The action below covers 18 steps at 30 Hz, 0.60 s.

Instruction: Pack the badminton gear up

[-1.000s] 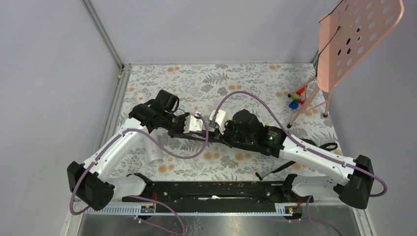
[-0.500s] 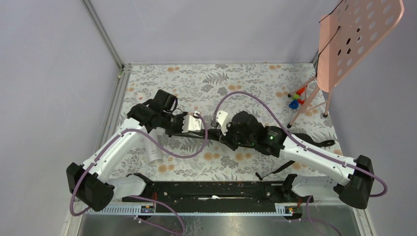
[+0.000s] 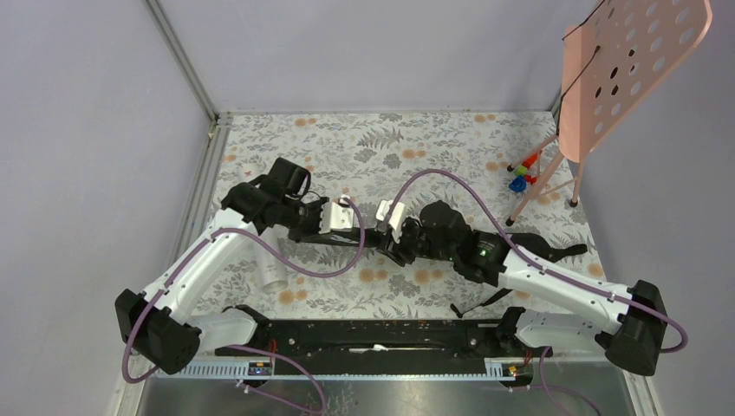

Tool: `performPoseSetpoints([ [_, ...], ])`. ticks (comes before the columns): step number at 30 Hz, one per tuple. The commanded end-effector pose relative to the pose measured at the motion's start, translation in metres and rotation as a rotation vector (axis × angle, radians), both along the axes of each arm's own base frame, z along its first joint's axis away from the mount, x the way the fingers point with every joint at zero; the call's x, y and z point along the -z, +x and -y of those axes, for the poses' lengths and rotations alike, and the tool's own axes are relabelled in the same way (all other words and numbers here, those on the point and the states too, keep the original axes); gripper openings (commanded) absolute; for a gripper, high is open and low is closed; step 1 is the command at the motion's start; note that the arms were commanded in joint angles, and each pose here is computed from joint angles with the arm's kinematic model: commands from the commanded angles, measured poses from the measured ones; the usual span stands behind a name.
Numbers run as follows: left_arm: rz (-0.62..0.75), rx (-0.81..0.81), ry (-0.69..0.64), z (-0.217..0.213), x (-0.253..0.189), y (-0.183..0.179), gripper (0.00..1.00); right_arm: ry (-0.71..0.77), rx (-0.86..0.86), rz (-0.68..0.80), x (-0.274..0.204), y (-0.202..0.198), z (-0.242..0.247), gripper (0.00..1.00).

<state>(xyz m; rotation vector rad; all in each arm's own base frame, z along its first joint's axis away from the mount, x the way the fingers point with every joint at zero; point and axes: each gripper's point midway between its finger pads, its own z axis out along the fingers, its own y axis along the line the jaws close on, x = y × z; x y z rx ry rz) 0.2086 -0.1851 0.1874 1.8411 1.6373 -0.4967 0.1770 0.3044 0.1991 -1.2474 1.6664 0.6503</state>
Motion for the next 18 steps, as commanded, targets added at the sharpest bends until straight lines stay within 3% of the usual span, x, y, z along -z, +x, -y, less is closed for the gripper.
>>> performPoseSetpoints([
  [1,0.031,-0.008,-0.028,0.003,-0.018,0.005,0.0,0.054,-0.005,0.141,-0.034,0.022,-0.019,0.48],
  [18,0.02,-0.012,-0.02,0.004,-0.016,0.008,0.0,0.056,-0.071,0.128,-0.039,0.023,-0.041,0.48],
])
